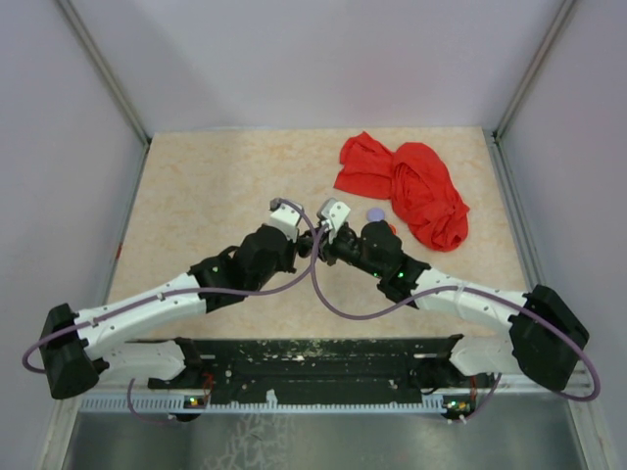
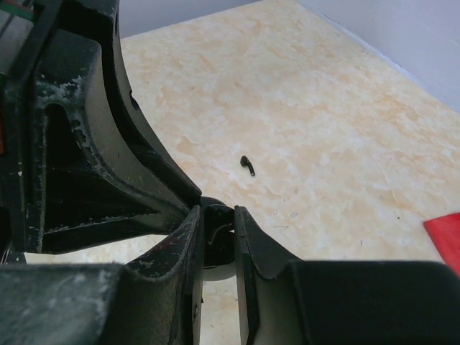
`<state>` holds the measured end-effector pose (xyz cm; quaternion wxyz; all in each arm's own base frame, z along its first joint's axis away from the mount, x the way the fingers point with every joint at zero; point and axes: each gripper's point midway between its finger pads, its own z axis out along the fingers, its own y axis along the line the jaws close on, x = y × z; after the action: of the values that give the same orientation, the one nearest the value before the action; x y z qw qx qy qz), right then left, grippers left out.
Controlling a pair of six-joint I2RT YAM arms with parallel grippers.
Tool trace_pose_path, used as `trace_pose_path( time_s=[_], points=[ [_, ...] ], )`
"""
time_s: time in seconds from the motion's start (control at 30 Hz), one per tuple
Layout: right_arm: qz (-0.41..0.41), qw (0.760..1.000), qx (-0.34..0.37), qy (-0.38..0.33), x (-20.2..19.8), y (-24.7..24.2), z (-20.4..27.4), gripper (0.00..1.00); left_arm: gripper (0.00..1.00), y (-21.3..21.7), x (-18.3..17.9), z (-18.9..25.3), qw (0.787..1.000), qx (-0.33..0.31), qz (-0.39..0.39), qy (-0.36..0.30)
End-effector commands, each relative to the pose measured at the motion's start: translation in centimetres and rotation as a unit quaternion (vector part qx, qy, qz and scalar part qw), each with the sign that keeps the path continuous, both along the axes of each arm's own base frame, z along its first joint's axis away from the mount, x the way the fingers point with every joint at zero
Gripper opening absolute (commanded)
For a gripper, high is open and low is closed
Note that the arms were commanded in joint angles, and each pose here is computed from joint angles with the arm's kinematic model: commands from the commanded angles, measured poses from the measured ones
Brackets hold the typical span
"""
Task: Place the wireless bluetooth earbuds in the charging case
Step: Place the earbud in the charging case.
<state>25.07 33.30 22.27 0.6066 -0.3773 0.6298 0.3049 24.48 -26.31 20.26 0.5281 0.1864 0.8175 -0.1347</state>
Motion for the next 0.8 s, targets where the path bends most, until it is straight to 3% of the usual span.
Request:
trace_pose_path(
  time_s=[0.0, 0.5, 0.77],
  points=[
    [0.0, 1.0, 0.009, -0.019, -0.2, 0.0, 1.3, 0.05, 0.0, -0.7, -0.1, 1.6, 0.999, -0.03, -0.005, -0.011],
    [0.031, 0.999, -0.027, -0.028, -1.1, 0.0, -0.3, 0.06, 0.0, -1.0, -0.3, 2.1, 0.999, -0.043, -0.008, 0.001],
    [0.051, 0.995, -0.031, -0.078, -2.0, -0.7, -0.2, 0.07, 0.01, -1.1, -0.5, 2.3, 0.998, -0.055, -0.017, 0.025]
  ],
)
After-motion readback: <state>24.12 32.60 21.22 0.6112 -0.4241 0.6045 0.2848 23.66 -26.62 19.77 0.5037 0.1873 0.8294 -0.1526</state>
